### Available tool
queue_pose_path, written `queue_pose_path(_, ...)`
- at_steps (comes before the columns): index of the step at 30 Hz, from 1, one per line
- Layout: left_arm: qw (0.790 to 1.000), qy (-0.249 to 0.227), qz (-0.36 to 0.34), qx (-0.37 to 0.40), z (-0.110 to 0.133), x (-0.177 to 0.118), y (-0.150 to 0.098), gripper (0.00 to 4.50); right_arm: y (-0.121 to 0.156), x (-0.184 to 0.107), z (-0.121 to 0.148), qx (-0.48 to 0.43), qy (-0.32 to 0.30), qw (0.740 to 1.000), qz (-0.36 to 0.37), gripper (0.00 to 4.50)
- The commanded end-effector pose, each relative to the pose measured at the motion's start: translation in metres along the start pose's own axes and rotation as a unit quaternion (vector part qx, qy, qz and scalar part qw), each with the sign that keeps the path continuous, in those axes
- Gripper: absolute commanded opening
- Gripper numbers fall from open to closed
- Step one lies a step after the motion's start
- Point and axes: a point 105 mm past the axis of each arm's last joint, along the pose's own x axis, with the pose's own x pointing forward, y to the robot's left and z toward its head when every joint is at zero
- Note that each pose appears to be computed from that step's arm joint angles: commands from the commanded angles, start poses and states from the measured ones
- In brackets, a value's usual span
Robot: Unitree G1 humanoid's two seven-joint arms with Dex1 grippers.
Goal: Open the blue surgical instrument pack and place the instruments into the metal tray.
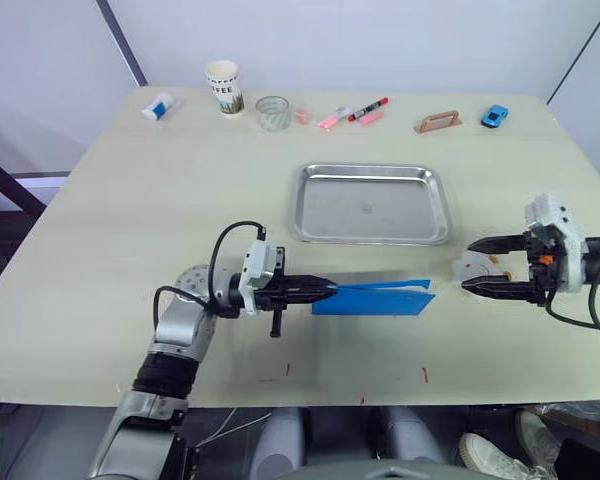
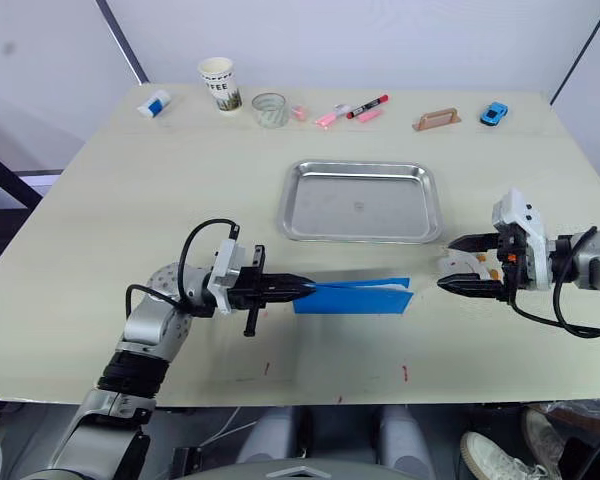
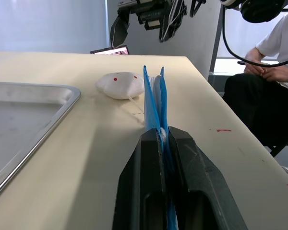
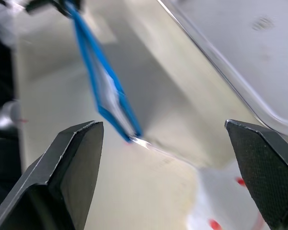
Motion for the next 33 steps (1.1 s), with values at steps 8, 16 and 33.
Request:
queue_pose_path(8,1.0,0.004,-0.012,0.021,0.011,0.006,0.001,0.0,-0.033,0.0,-0.024,-0.005,0.057,0.995,-0.08,4.4)
queue_pose_path(16,1.0,0.004,-0.009,0.022,0.012,0.008,0.001,0.0,-0.044,0.007,-0.05,0.02,0.1,0.991,-0.086,3.08)
queue_pose_path(33,0.999,0.02,-0.007,0.025,0.008,0.014,-0.001,0.0,0.001,-0.022,0.03,0.003,-0.045,0.999,-0.019,0.08)
